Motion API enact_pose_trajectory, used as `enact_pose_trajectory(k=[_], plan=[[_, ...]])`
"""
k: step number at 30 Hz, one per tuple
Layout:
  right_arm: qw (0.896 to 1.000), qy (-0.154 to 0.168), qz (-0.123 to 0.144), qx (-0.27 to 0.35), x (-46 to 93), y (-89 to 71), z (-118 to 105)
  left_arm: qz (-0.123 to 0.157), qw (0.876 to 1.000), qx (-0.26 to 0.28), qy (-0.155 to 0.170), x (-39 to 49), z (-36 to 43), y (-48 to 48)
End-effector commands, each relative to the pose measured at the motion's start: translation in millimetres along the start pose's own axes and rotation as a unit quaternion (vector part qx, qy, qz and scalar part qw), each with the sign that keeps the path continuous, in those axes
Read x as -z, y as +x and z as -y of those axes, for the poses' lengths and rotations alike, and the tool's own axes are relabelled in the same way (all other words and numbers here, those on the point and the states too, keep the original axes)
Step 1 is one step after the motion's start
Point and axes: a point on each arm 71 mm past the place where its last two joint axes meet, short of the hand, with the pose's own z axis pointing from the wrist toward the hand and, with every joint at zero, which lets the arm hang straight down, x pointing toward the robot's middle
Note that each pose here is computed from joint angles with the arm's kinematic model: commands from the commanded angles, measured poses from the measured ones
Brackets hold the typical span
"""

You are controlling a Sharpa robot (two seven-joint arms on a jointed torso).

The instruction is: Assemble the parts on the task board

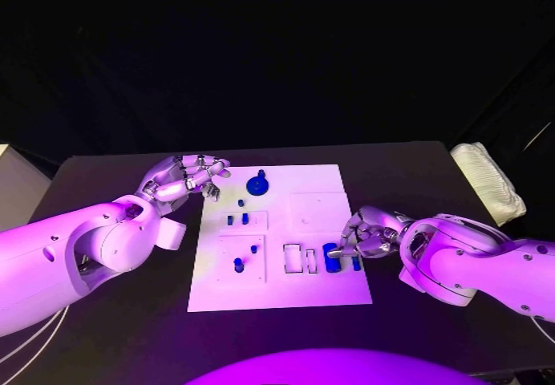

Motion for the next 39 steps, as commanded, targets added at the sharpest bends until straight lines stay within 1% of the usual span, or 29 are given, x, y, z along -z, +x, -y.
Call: enact_pose_trajectory(k=[1,17,28,33,36,39], plan=[[0.999,0.017,-0.003,0.028,-1.5,3.6,1,-0.01,1.0,0.009,0.007,-0.1,1.1,3.1],[0.998,0.047,-0.023,0.041,-13.2,20.9,0,-0.01,1.0,0.009,0.01,0.7,1.8,3.1],[0.997,0.054,-0.043,0.041,-17.9,31.8,-4,-0.01,1.0,0.009,0.01,1.9,2.2,1.9],[0.997,0.056,-0.052,0.028,-17.8,34.4,-6,-0.01,1.0,0.009,0.011,1.9,2.3,1.8],[0.997,0.053,-0.059,0.008,-17.5,36.1,-7,-0.011,1.0,0.009,0.011,1.8,2.2,2.0],[0.997,0.049,-0.06,-0.009,-17.2,36.7,-8,-0.011,1.0,0.009,0.011,1.5,2.1,2.2]])
